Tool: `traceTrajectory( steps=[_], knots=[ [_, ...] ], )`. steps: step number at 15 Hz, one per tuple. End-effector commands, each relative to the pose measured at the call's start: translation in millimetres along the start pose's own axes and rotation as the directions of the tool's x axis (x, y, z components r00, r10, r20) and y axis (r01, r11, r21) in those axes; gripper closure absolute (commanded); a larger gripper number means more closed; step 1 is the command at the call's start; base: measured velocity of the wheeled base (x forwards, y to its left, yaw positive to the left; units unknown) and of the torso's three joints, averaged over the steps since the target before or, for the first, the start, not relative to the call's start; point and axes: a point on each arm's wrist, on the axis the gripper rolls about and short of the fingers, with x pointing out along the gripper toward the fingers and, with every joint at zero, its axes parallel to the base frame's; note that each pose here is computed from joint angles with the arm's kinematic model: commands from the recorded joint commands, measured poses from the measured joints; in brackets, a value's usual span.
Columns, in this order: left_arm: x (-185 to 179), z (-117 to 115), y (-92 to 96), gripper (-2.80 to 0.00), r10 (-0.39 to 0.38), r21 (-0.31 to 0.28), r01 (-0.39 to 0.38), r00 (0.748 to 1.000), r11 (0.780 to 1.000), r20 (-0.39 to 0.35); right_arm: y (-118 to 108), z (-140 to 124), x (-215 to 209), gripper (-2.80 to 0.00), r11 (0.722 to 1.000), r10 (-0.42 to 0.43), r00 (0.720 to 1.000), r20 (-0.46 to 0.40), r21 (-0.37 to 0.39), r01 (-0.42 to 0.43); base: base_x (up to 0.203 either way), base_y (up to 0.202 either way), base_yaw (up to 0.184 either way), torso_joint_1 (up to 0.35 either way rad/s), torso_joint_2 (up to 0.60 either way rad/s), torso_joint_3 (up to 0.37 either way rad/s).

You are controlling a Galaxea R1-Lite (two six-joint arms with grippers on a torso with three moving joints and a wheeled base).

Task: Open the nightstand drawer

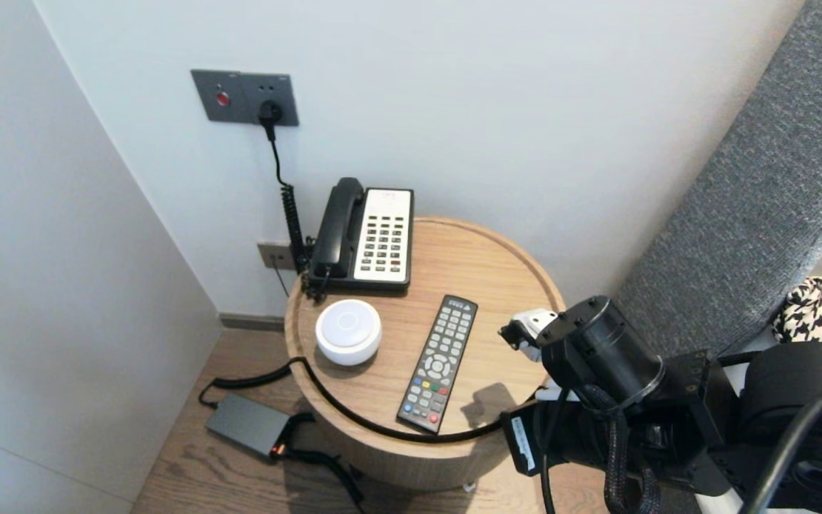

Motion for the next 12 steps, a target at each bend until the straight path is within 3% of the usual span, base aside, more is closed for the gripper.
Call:
traceTrajectory(
  steps=[1,4,12],
  knots=[
    [1,-3,-0.2,0.00,0.000,0.000,0.000,1.000,1.000,-0.011,-2,-4,-3,0.00,1.000,-0.005,1.000,-0.009,-0.003,0.005,0.000,0.000,0.000,0.000,0.00,0.000],
    [1,-3,-0.2,0.00,-0.001,0.000,0.001,1.000,1.000,-0.011,-6,-8,-15,0.00,1.000,0.002,1.000,0.009,0.000,-0.002,0.000,0.000,0.000,0.000,0.00,0.000],
    [1,-3,-0.2,0.00,-0.002,0.000,0.002,1.000,1.000,-0.011,-7,-38,-19,0.00,0.999,0.007,0.998,-0.063,-0.041,-0.010,0.000,0.000,0.000,0.000,0.00,0.000]
  ],
)
